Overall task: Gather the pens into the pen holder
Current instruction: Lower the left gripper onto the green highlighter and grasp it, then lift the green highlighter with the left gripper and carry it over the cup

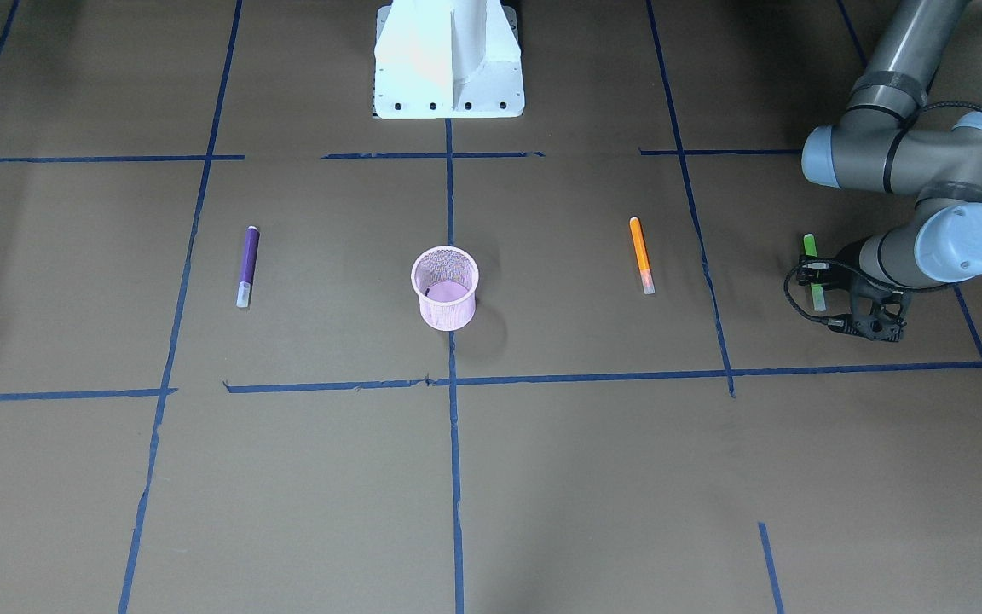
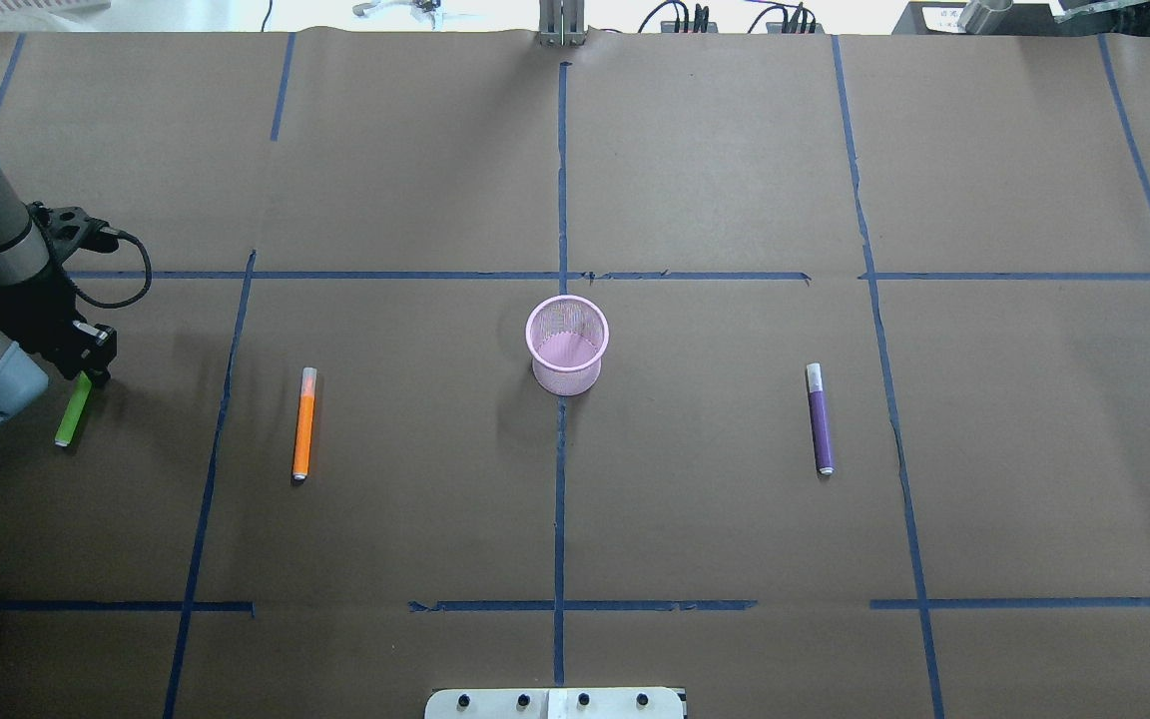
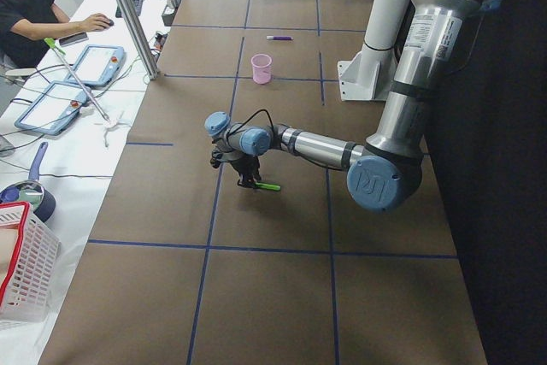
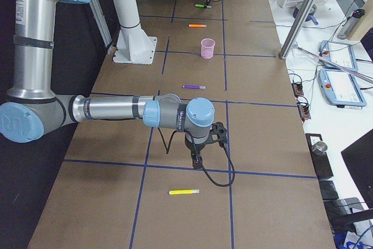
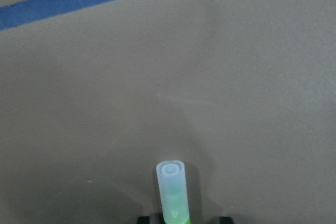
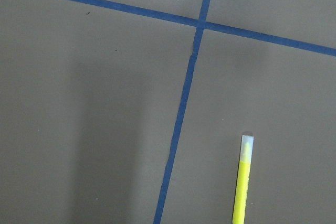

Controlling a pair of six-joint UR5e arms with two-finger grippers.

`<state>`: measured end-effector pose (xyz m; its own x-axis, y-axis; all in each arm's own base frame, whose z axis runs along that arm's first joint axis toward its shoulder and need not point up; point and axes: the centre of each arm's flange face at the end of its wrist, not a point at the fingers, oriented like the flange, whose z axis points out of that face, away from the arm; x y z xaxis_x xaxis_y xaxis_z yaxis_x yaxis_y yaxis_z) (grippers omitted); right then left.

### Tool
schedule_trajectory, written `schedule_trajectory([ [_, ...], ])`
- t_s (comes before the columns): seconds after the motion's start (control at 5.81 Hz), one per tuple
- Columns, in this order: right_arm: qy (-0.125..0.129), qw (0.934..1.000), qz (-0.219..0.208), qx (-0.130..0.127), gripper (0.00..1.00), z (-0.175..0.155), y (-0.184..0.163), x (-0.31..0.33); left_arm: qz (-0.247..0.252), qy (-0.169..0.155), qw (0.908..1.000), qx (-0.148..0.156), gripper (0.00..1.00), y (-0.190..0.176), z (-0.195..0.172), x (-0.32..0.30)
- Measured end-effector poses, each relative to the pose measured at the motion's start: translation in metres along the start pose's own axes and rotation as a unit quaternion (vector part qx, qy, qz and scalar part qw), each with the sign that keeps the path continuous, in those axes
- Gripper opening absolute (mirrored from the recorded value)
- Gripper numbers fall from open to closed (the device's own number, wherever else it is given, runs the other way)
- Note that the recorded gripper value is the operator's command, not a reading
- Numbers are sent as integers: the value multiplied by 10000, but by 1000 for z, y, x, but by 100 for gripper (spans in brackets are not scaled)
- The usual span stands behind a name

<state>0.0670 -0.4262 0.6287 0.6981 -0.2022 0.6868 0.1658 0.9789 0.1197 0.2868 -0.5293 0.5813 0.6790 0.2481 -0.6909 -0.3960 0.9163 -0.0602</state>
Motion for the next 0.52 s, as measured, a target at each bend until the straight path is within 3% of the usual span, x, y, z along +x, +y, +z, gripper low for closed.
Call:
schedule_trajectory([
  [0.52, 0, 10000, 3, -8, 100, 1, -2, 1, 286, 37, 9995, 154, 0, -6, -19, 20],
])
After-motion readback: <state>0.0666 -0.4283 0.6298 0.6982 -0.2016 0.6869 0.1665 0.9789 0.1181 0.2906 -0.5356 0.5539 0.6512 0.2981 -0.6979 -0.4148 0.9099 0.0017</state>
